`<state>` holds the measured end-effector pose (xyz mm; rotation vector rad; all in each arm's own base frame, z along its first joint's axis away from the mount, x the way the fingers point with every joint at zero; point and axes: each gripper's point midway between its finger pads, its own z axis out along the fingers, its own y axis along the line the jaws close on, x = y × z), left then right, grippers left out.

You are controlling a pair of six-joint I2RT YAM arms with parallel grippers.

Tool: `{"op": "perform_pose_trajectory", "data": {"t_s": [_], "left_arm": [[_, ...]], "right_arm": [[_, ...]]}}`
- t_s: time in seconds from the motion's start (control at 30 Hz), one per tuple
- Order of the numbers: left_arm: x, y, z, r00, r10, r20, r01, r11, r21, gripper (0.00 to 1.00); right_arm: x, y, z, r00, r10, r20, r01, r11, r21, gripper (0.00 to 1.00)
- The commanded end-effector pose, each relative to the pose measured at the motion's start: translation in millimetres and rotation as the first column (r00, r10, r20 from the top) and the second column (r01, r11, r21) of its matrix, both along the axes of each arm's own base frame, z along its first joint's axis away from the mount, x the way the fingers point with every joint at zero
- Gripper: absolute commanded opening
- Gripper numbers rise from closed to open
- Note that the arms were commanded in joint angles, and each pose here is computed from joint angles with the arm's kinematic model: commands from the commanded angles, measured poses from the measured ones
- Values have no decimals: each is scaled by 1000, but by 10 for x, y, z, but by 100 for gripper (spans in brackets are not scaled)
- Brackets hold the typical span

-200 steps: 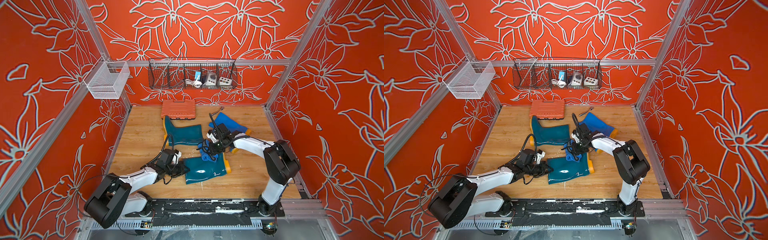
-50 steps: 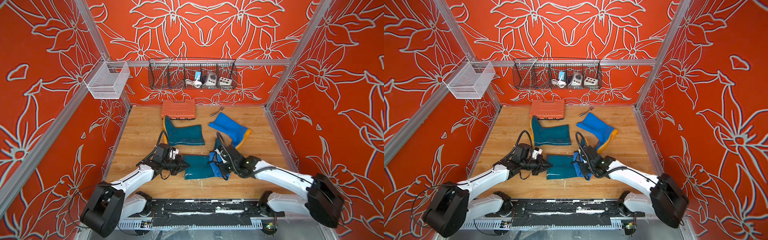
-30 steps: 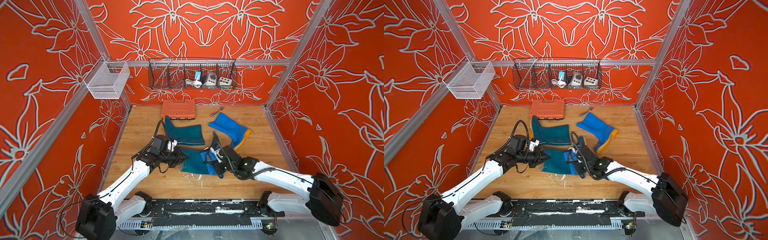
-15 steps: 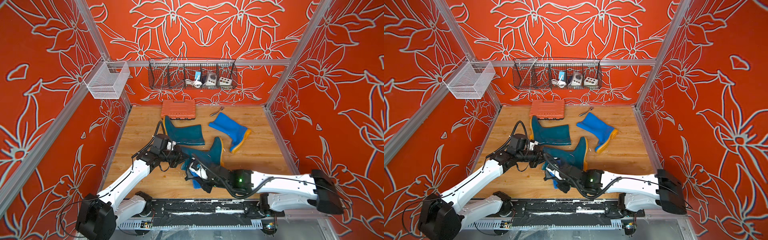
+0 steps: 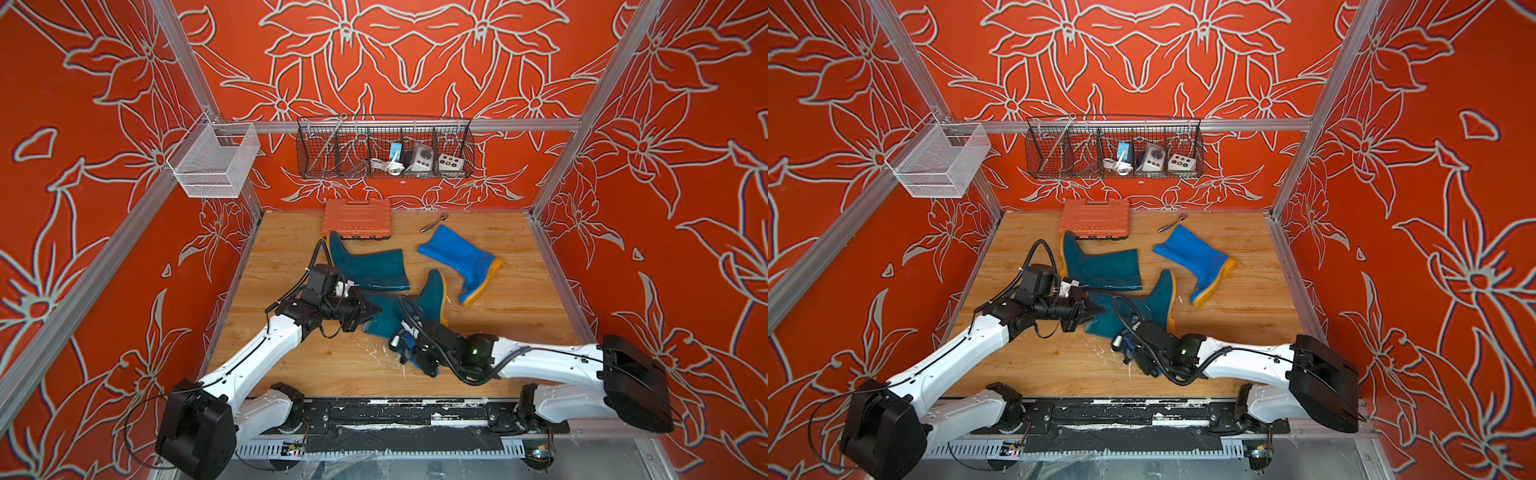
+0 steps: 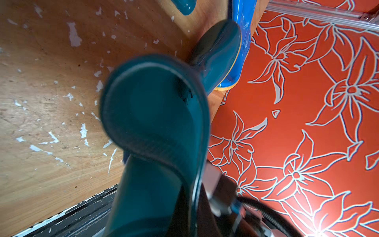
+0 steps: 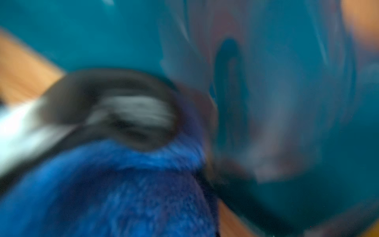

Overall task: Wipe the rubber boots with a cloth
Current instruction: Wipe the dirt off the rubber boot.

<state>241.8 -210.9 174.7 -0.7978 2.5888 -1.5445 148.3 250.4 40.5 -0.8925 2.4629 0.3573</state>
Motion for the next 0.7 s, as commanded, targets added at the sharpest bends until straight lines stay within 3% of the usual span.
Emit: {"op": "perform_pose_trajectory", "data": {"t_s": [0.0,0.1,0.2,0.33,0.43,0.57,0.67], "left_arm": [[44,-90,338,994,-56,96,63,996,-68,0],[36,-104,363,992,-72,104,79,994,-74,0],[17,-108,373,991,-79,107,87,993,-78,0],[-3,-102,372,990,-80,112,89,993,-79,0],[-7,-105,370,990,-82,115,92,992,-83,0],[-24,-111,357,988,-98,117,108,990,-87,0],[-37,-108,335,986,-115,121,126,989,-84,0]], "right_arm": [[-95,-416,-107,983,-164,-82,161,986,-42,0],[-33,-250,182,992,-119,-42,120,992,31,0],[-26,133,509,999,17,34,-18,999,43,0],[-180,796,834,966,233,114,-237,971,23,0],[-225,1115,913,944,306,121,-313,949,43,0],[-36,962,787,966,233,111,-233,972,-7,0],[183,398,528,999,42,-4,-42,999,-24,0]]}}
